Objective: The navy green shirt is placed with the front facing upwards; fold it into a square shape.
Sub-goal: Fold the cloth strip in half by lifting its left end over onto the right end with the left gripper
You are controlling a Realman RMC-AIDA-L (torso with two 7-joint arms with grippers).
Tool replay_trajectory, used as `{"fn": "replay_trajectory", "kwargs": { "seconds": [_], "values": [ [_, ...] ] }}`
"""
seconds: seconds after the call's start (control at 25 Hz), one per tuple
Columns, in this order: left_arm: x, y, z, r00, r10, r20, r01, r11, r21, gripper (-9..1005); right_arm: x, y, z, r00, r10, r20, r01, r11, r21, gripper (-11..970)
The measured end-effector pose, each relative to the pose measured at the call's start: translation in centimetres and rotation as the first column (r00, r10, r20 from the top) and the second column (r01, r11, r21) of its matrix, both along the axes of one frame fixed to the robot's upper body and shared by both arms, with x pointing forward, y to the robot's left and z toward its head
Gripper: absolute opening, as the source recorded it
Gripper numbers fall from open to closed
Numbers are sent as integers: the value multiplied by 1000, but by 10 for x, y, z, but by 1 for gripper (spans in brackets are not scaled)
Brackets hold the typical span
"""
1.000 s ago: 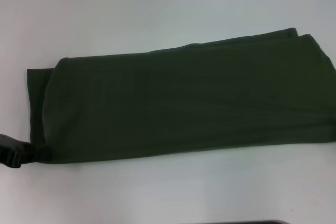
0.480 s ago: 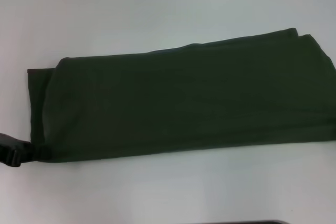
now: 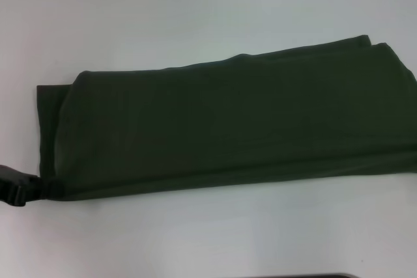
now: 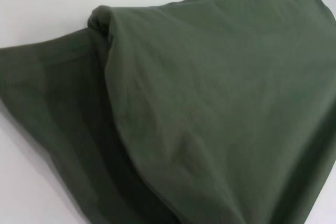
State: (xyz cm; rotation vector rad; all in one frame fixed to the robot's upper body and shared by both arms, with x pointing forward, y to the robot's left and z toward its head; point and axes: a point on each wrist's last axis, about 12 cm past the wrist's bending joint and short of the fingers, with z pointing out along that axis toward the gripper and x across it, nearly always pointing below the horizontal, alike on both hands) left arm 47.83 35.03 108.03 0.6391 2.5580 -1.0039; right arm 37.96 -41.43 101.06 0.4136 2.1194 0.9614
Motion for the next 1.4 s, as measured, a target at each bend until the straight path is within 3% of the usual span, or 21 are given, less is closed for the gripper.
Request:
{"fn": "replay_trajectory", "kwargs": {
  "seconds": [0.64, 0.92, 1.08, 1.4],
  "values": [
    [0, 0, 0, 1000, 0, 0, 0, 1000, 1, 13, 3, 1, 0, 1000, 9, -2, -9, 1000, 6, 34],
    [1, 1, 0, 1000, 13, -3, -13, 1000, 3, 53, 8, 2, 4, 1000, 26, 14, -27, 999, 23, 291],
    [1, 0, -1, 1000, 12, -4, -12, 1000, 3, 137, 9, 3, 7, 999, 39, 29, -40, 999, 33, 458],
    [6, 4, -1, 997, 69, 17, -70, 997, 20, 324, 10, -1, 12, 998, 28, 50, -30, 999, 40, 459]
  ]
}}
